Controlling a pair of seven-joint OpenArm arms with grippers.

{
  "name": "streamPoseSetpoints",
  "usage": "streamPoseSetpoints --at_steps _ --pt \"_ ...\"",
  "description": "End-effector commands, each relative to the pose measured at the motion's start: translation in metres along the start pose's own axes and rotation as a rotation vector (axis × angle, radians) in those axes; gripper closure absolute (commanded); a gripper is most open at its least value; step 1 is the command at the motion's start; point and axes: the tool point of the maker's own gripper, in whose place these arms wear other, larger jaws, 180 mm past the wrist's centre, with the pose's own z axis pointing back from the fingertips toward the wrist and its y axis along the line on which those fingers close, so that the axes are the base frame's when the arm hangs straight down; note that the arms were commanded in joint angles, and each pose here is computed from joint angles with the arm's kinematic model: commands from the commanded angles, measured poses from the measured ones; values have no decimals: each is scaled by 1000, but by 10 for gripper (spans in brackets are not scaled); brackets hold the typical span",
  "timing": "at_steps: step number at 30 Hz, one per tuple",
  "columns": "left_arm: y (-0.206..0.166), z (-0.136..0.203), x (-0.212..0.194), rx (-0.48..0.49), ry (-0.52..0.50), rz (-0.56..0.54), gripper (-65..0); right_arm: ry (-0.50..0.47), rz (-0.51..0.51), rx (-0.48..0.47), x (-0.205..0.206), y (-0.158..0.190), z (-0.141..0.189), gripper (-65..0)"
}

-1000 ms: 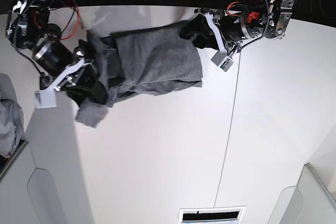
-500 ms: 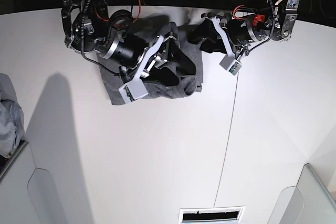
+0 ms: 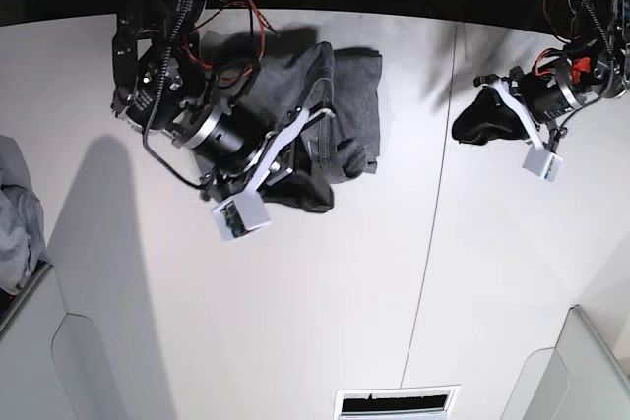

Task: Layout the t-shirt on the table in an organized manner, then fold the t-shirt properly
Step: 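Fold the other strip end with the right gripper onto the stack, then press and tuck the folded bundle with both grippers to square it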

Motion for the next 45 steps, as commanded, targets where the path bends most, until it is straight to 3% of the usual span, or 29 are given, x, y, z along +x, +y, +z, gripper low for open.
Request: streamPoseSetpoints --at_steps 1,5,8,13,17,22,25,30,39,45 --pt "-9 5 22 -31 -56 -44 -56 -80 26 -18 26 -8 2 0" --pt "-49 3 43 -114 -90 -152 -1 -112 25 -117 39 -49 5 0" --pt "-95 -10 37 -220 -59 -235 0 -92 -27 -144 32 -75 -6 0" --pt "-162 -40 -17 -383 82 -302 0 -44 -96 -157 14 -107 -39 0" --pt "-184 -62 -62 -408 184 -364 0 23 -140 -136 -2 -119 -65 0" --pt "-153 -80 -87 -321 222 -406 0 115 -155 -114 -29 -121 -72 0" --pt "-122 -92 -79 -251 242 -420 0 184 -135 -103 -48 -123 -61 0" --pt "-71 -110 -61 -151 266 -406 0 233 -198 -73 -77 -118 -29 0" --pt "-5 -147 20 8 193 -357 0 147 -258 -14 -89 -66 10 0" --pt "8 -148 47 40 191 -377 0 118 -317 19 -94 -35 4 0"
